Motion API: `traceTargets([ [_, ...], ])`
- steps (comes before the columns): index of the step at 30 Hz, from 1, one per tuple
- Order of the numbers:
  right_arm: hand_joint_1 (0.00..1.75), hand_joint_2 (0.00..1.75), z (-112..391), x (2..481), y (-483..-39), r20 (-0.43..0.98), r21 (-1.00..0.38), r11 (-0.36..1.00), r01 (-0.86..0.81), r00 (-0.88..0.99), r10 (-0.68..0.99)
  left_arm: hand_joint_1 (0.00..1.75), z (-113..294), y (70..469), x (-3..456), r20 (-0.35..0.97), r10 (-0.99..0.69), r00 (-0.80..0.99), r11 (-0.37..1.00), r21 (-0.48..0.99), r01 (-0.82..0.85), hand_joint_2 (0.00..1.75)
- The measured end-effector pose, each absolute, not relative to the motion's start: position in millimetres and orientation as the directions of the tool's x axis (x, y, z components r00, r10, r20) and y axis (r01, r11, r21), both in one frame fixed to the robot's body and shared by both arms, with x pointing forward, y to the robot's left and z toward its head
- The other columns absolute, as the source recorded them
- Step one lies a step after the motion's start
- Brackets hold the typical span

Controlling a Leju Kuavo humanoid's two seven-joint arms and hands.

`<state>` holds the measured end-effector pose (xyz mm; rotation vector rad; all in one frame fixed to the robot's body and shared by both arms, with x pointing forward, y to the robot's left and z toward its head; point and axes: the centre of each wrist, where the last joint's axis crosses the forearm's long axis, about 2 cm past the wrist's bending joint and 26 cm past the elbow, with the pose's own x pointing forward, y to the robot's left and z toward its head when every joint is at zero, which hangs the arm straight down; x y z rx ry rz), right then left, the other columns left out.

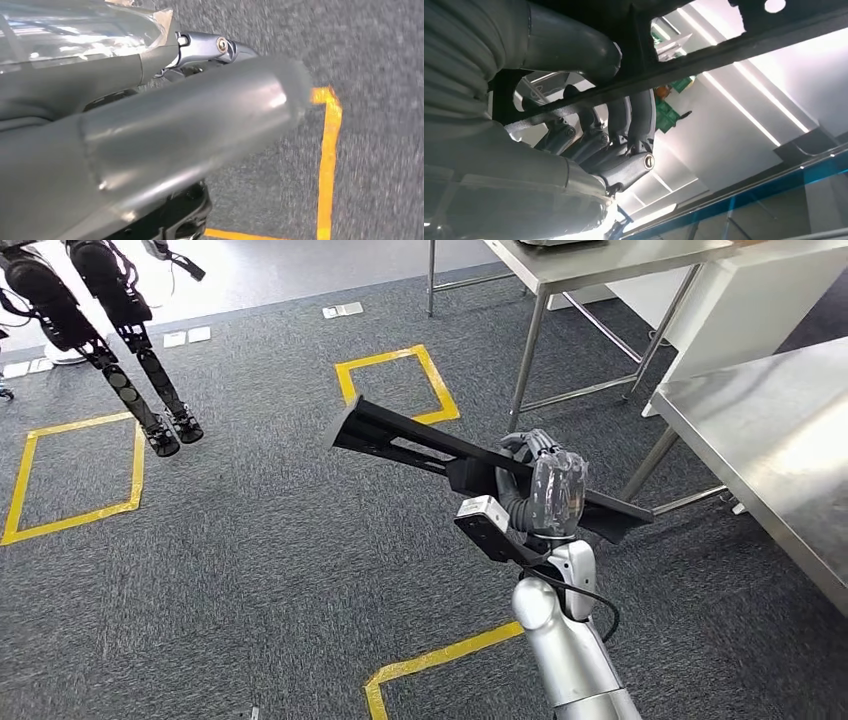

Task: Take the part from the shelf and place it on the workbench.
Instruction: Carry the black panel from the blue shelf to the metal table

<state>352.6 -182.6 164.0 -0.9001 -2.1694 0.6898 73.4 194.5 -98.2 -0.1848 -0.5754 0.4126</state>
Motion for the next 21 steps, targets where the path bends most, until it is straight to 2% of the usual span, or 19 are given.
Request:
traceTargets([
  [21,1.75,1.75,166.7,355.8,-186.4,0.373,-0.681,0.606,0.410,-0.519,0.769,0.00,-98.2,195.4,74.1,0.485,0.424,0.765,0.904,-0.284,-0.320,0.00],
])
